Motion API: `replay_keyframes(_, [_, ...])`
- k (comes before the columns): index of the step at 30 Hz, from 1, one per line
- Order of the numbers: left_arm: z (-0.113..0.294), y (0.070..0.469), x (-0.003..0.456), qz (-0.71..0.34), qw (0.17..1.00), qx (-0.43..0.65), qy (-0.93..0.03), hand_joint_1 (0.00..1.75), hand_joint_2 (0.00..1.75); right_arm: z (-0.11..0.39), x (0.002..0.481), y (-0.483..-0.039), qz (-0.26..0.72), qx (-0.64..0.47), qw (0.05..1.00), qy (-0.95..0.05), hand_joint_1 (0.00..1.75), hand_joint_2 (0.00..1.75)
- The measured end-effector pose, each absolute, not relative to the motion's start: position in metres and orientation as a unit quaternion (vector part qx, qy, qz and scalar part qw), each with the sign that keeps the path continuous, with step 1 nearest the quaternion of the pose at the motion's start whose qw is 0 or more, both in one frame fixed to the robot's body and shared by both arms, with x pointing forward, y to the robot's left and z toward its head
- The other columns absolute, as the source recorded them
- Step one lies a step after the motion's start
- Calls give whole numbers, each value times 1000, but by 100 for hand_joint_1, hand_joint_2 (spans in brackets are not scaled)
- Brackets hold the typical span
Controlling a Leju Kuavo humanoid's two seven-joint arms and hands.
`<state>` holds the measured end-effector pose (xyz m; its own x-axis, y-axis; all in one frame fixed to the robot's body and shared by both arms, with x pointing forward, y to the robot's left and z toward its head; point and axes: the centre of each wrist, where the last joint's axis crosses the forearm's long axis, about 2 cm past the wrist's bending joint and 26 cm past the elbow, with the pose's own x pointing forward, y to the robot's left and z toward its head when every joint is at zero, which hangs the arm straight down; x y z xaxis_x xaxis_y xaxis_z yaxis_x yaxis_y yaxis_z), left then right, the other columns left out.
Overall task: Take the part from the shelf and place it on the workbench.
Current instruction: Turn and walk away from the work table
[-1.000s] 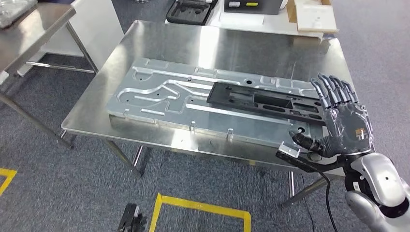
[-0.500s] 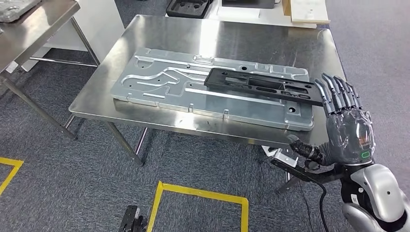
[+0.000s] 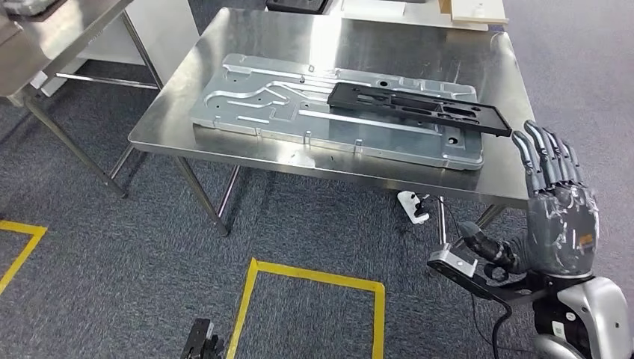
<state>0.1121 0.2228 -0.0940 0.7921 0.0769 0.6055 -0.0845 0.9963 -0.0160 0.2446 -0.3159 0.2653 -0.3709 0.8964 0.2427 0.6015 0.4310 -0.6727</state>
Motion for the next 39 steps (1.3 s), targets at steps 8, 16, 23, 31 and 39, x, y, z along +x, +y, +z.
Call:
replay_keyframes(8, [-96, 224, 102, 60, 945, 16, -320, 0, 0, 246, 211, -321, 172, -437, 299, -831, 0, 0])
replay_keyframes(16, [-101, 233, 89, 95, 942, 25, -320, 0, 0, 217, 199, -299, 86, -358, 333, -868, 0, 0])
replay_keyframes(23, [-102, 235, 82, 112, 944, 30, -309, 0, 0, 175, 196, -294, 10, -325, 384, -864, 0, 0])
replay_keyframes(31, [-102, 234, 80, 141, 943, 36, -300, 0, 0, 54, 192, -293, -88, -303, 538, -782, 0, 0])
replay_keyframes(39, [-103, 234, 76, 154, 945, 49, -284, 0, 0, -51, 159, -292, -186, -250, 756, -575, 0, 0])
